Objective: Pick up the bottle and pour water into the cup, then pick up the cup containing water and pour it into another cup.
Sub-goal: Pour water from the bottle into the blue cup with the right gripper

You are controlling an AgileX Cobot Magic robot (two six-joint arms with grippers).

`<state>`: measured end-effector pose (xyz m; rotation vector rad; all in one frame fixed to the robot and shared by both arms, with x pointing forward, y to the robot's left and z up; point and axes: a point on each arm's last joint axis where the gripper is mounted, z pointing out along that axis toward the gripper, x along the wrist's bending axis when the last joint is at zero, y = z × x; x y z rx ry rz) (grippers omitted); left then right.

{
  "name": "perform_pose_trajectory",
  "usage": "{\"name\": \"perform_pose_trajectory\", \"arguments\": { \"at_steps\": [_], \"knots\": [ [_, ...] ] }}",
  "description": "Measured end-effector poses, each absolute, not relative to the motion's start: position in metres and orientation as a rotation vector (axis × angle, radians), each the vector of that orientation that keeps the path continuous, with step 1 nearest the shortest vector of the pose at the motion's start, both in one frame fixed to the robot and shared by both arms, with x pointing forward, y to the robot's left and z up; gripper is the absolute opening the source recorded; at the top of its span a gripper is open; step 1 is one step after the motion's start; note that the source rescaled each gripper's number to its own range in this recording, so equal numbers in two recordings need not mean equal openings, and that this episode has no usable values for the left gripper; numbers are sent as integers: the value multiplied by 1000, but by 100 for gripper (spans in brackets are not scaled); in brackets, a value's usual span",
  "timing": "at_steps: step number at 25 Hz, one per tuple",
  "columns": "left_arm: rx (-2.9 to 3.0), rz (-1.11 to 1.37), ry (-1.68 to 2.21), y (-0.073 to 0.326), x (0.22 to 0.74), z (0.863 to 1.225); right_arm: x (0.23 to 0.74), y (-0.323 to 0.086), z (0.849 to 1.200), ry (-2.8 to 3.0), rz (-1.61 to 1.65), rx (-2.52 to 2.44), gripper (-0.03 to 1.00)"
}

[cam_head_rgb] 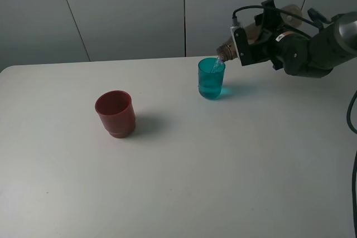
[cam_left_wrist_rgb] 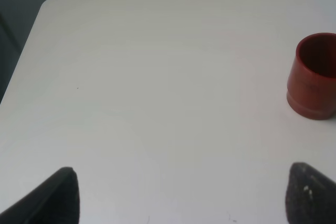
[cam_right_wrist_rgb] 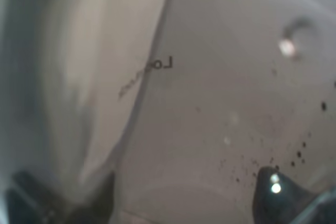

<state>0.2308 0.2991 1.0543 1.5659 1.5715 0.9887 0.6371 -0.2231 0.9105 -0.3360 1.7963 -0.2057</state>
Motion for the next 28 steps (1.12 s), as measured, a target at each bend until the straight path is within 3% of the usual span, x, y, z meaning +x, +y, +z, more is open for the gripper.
{"name": "perform_pose_trajectory", "arguments": {
  "at_steps": [28],
  "knots": [
    [1566, 989, 1572, 299, 231, 1054, 642, -212, 920, 1693, -219, -534, 0]
  ]
}}
